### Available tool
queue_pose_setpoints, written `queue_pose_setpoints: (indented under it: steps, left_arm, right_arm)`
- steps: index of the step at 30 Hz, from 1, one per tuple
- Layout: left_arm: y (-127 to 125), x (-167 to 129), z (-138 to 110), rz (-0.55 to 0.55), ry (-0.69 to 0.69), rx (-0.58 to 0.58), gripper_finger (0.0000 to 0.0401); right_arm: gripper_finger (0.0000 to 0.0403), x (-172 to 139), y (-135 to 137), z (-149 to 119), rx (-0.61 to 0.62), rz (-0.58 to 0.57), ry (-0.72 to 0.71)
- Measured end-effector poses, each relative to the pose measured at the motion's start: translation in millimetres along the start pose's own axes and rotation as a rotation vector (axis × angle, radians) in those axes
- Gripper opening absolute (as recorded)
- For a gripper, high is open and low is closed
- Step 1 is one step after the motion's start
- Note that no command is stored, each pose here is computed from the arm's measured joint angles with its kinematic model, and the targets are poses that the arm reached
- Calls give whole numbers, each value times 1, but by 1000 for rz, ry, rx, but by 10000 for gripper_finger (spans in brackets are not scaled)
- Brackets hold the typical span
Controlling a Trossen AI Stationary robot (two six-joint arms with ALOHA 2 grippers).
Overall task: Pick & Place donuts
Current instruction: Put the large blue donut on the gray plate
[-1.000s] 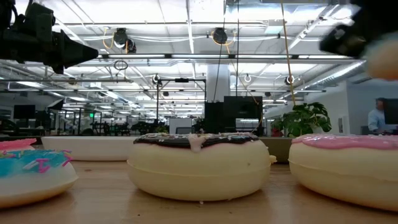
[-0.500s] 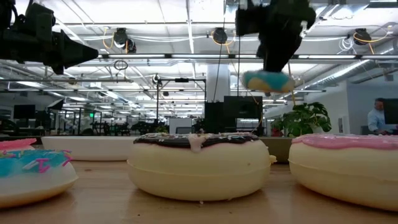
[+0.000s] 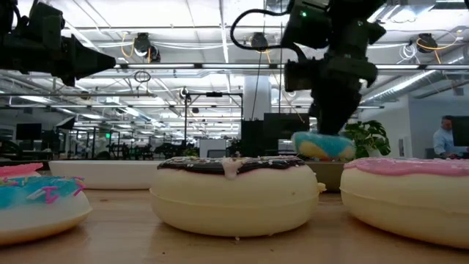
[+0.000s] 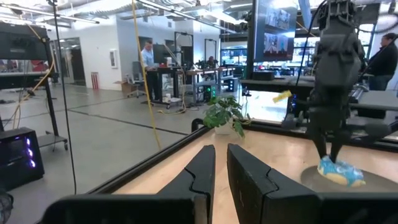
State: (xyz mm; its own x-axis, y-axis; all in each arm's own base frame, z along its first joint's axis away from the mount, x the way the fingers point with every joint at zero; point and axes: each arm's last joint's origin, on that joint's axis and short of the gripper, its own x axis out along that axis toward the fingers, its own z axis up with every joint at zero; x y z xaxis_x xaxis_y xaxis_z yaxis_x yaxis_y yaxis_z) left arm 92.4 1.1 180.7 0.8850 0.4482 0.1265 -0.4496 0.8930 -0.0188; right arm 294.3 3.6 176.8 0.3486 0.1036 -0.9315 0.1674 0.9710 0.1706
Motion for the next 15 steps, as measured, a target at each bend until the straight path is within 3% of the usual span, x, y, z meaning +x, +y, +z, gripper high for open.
queue_pose_setpoints:
  steps: [10, 15]
  left_arm:
    - [0, 0, 0, 1, -3, -4, 47]
    - [0, 0, 0, 0, -3, 19, 47]
  right_arm:
    - [14, 13, -5, -16, 54, -28, 23]
    - [39, 14, -5, -15, 54, -19, 13]
